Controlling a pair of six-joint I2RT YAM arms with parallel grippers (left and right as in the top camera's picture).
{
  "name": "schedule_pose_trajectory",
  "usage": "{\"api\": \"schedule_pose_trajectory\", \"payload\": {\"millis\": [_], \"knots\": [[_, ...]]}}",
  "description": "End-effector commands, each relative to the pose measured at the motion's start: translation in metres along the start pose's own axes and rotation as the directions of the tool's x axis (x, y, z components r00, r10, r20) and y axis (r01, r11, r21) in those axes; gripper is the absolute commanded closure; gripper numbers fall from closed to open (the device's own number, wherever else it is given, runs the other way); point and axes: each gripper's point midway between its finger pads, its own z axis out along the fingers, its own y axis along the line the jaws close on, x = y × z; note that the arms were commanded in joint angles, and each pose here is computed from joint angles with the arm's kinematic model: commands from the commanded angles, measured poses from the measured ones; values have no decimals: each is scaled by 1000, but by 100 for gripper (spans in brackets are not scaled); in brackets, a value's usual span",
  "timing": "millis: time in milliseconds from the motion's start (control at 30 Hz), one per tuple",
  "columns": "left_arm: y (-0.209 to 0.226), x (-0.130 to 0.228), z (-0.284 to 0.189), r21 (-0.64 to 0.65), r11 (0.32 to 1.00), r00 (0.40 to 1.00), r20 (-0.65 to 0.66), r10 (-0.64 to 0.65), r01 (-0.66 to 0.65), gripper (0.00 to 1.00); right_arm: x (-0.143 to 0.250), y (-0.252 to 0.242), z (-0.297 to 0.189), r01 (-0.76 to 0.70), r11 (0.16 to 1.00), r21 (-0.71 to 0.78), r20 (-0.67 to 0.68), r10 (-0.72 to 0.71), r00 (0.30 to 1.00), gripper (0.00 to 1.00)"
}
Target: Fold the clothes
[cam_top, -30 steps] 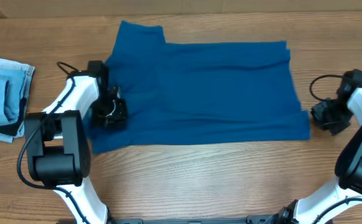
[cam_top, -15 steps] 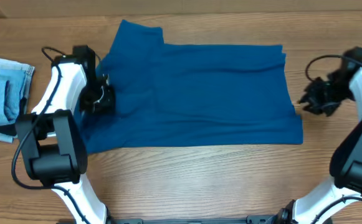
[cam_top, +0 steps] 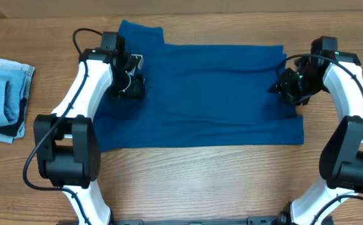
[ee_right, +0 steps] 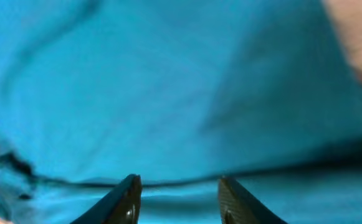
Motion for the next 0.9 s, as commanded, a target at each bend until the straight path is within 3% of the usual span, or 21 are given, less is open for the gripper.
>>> {"api": "schedule_pose_trajectory", "payload": {"millis": [0, 33, 100, 133, 200, 233, 300, 467, 567, 700, 867], "knots": [[-4, -40, -36, 57, 998, 993, 114, -36, 30, 48, -6, 42, -9, 241, 949, -201, 52, -236, 970, 45], [-8, -54, -53, 79, 997, 987, 156, -33, 21, 44, -13, 45, -12, 258, 946, -198, 80, -247, 966, 43], [-35, -94, -107, 214, 975, 950, 311, -10, -60, 12, -42, 52, -32, 285, 945, -162, 186, -254, 949, 33], [-43, -106, -123, 244, 964, 929, 369, 5, -102, 6, -55, 53, -39, 288, 948, -138, 232, -252, 939, 31], [-46, -127, -143, 220, 964, 887, 460, 34, -150, 9, -74, 57, -48, 299, 947, -118, 308, -251, 917, 23], [-40, -136, -147, 183, 972, 869, 493, 42, -151, 15, -84, 62, -52, 318, 941, -117, 352, -260, 899, 20], [-18, -150, -147, 93, 994, 849, 528, -2, -55, 21, -104, 66, -58, 354, 931, -88, 432, -285, 856, 15], [-2, -156, -130, 61, 998, 855, 517, -41, 11, 18, -151, 42, -53, 313, 947, 70, 545, -299, 783, 11], [17, -164, -116, -11, 998, 852, 522, -44, 58, 18, -173, 35, -25, 342, 940, 5, 561, -286, 777, 11], [33, -184, -85, 30, 992, 828, 548, -116, 119, 15, -177, 27, -10, 330, 943, -29, 548, -261, 794, 12], [72, -203, -37, 223, 954, 786, 543, -294, 202, 15, -164, 28, -6, 317, 946, -65, 502, -244, 829, 11]]}}
